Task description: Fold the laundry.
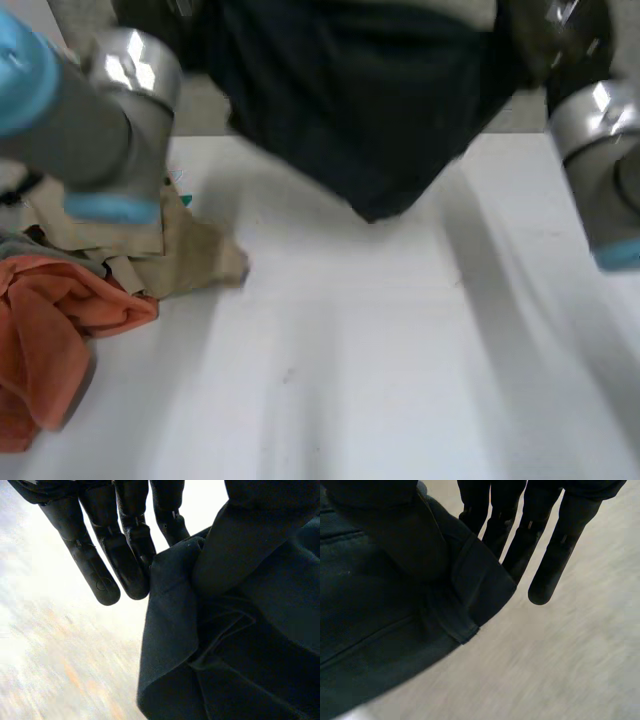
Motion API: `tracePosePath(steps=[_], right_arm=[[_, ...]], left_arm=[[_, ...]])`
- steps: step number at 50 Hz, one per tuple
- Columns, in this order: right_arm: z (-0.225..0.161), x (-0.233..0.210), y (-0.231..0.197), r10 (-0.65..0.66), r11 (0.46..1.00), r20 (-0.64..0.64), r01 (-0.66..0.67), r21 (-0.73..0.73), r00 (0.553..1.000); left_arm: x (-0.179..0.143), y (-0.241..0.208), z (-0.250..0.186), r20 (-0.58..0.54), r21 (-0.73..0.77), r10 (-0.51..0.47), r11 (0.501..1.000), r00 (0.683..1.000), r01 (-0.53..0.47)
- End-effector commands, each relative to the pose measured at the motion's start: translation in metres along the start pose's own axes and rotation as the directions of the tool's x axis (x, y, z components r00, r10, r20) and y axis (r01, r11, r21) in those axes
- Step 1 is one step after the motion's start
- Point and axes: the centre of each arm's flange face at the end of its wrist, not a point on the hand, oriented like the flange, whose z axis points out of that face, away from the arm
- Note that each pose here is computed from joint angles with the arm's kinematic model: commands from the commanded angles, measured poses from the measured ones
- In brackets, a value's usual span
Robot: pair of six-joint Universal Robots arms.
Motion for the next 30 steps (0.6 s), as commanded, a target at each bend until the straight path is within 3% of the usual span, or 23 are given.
tracePosePath(steps=[1, 9, 12, 16, 17, 25, 30], right_arm=[[0.013, 0.005, -0.026, 0.101, 0.988, -0.015, -0.098, 0.12, 0.995], [-0.033, -0.037, 0.022, 0.101, 0.982, 0.195, -0.067, -0.175, 0.976], [-0.058, -0.049, 0.052, 0.088, 0.953, 0.265, -0.004, -0.304, 0.96], [-0.097, -0.062, 0.085, 0.062, 0.877, 0.367, 0.124, -0.463, 0.928], [-0.114, -0.066, 0.093, 0.053, 0.836, 0.419, 0.189, -0.516, 0.907], [-0.159, -0.049, 0.1, 0.05, 0.654, 0.581, 0.413, -0.634, 0.812], [-0.158, -0.035, 0.086, 0.064, 0.647, 0.56, 0.393, -0.654, 0.826]], left_arm=[[-0.01, -0.02, 0.017, 0.001, 0.058, -0.107, 0.993, 0.994, 0.107], [0.021, 0.044, -0.04, -0.125, -0.249, -0.147, 0.962, 0.981, 0.112], [0.04, 0.079, -0.084, -0.179, -0.405, -0.17, 0.91, 0.969, 0.085], [0.059, 0.108, -0.145, -0.233, -0.573, -0.217, 0.818, 0.948, 0.046], [0.065, 0.114, -0.167, -0.252, -0.623, -0.23, 0.782, 0.94, 0.025], [0.061, 0.092, -0.229, -0.311, -0.742, -0.237, 0.666, 0.92, -0.079], [0.047, 0.071, -0.237, -0.32, -0.751, -0.199, 0.649, 0.926, -0.12]])
